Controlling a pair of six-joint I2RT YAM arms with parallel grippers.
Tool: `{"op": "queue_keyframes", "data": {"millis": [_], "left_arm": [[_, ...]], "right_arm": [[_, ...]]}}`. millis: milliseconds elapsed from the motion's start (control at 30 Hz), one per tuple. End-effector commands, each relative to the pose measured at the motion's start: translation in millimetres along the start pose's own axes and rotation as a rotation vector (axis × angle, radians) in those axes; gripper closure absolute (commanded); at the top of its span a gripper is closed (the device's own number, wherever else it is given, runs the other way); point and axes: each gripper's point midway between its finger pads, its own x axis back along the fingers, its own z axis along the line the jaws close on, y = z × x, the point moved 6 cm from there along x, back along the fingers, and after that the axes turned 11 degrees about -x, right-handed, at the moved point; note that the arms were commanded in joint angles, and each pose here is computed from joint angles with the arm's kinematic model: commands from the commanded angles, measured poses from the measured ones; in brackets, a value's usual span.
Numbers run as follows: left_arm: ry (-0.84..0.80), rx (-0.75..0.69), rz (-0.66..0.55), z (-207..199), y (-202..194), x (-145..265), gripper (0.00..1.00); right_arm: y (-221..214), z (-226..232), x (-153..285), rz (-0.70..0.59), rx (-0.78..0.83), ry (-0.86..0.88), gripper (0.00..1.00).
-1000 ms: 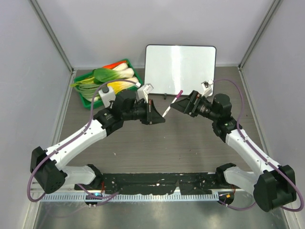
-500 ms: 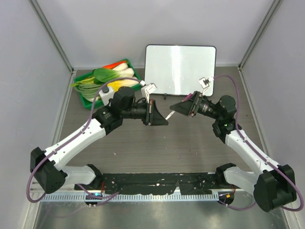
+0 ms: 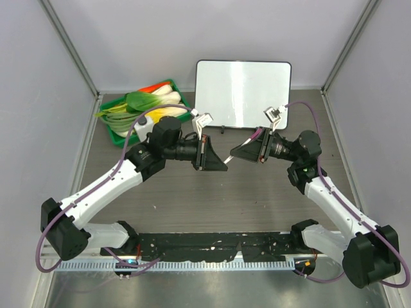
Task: Write a sentence on the whiteboard
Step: Pick up the whiteboard marker at the center of the board.
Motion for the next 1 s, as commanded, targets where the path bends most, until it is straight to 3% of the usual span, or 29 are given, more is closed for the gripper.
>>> {"op": "queue_keyframes", "data": {"millis": [0, 500, 633, 700, 900, 967], "left_arm": [[-0.052, -0.059, -0.037, -9.8, 14.0, 1.3, 1.00], [-0.054, -0.043, -0.032, -7.0, 11.7, -1.3, 1.00], [-0.054, -0.038, -0.030, -6.7, 10.7, -1.5, 1.00], [-0.049, -0.037, -0.029, -5.4, 10.1, -1.4, 1.00], [-0.004, -0.049, -0.041, -2.4, 8.1, 2.1, 1.00], [0.013, -0.052, -0.042, -1.5, 7.1, 3.1, 0.85]], "right_arm": [[-6.5, 14.0, 5.0, 0.044, 0.050, 0.056, 0.47], [-10.0, 12.9, 5.5, 0.069, 0.030, 0.065, 0.63], [-11.4, 12.4, 5.9, 0.070, 0.018, 0.075, 0.81], [-11.8, 12.0, 6.1, 0.069, 0.020, 0.075, 0.96], [-12.1, 6.7, 6.2, 0.037, 0.014, 0.056, 0.98], [-10.6, 3.8, 5.7, 0.019, 0.007, 0.035, 0.99]]}}
